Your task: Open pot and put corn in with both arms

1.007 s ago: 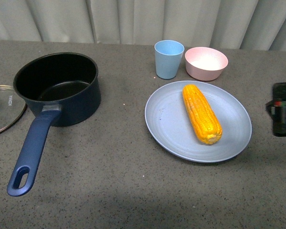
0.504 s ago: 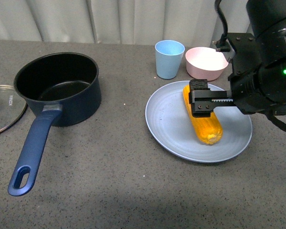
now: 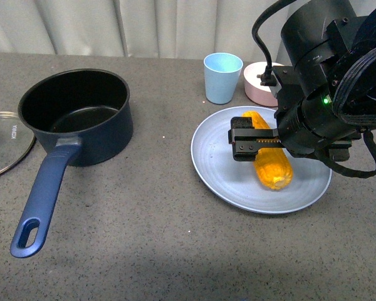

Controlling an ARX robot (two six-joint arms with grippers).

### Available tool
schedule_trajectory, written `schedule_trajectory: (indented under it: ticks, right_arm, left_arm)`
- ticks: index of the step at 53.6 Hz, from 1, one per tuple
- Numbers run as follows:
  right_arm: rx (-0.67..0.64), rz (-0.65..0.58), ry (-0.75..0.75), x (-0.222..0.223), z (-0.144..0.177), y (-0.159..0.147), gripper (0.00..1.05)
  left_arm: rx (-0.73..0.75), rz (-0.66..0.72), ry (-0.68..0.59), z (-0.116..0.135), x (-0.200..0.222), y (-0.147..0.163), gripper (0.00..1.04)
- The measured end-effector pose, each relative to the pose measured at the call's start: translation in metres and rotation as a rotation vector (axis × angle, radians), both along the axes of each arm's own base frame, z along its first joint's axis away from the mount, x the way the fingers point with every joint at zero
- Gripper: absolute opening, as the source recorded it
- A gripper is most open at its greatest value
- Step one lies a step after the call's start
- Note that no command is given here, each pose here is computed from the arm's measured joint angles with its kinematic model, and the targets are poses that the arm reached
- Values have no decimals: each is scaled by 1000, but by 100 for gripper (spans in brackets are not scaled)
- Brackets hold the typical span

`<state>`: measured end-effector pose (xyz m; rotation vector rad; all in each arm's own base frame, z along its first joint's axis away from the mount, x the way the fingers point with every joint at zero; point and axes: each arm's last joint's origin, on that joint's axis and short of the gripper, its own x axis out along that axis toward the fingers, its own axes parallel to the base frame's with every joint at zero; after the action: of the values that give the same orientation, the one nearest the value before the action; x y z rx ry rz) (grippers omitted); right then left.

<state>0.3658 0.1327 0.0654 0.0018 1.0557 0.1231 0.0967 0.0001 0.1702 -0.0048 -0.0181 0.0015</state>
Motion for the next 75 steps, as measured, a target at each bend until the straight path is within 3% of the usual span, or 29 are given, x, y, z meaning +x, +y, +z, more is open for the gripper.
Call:
schedule_trajectory:
  ticks: [15,30,41,49,75]
  right_arm:
    - [8,0,-5,0,0,1,48]
    - [64,1,6,-2,5,-2,25]
    - [294,17,-25,-9,41,-2,18]
    - [463,50,-38,0,65,17,15]
    - [584,185,2,39,80,135,12]
  left_arm:
    - [0,0,0,0,0,0,98]
    - [0,0,0,0,0,0,98]
    - [0,0,0,0,0,0,98]
    - [0,0,0,0,0,0,98]
    - [0,0,0,0,0,0,98]
